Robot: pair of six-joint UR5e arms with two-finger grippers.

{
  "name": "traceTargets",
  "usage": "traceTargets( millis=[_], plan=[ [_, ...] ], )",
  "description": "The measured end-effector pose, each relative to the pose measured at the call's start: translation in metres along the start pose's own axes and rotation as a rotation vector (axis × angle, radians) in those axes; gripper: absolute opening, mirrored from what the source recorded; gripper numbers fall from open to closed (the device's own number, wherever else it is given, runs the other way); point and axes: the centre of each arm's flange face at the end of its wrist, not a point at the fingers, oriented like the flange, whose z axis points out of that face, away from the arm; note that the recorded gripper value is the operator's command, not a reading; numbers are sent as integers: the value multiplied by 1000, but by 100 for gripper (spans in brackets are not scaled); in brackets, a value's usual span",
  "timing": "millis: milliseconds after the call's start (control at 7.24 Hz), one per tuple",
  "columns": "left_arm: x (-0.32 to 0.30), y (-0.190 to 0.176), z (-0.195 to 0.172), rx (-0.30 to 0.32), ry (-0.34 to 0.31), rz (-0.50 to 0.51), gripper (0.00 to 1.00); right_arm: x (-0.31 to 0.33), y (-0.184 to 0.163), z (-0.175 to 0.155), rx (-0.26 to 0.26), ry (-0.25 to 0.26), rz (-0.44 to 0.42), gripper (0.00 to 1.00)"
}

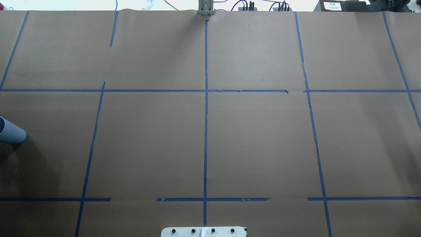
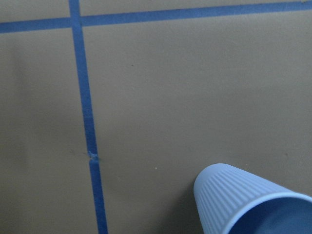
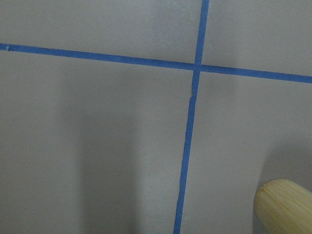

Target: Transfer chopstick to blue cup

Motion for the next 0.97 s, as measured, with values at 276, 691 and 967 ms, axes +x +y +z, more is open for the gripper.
traceTargets(
  millis=[276,691,967],
  plan=[
    [14,-9,5,-8,4,11,0,0,0,0,-1,0,1,100],
    [63,-46,-14,29,66,-8,0,0,-1,1,-2,0,-1,100],
    [164,-86,-56,61,185,-81,0,-3,-1,-1,2,-1,-6,100]
  ],
)
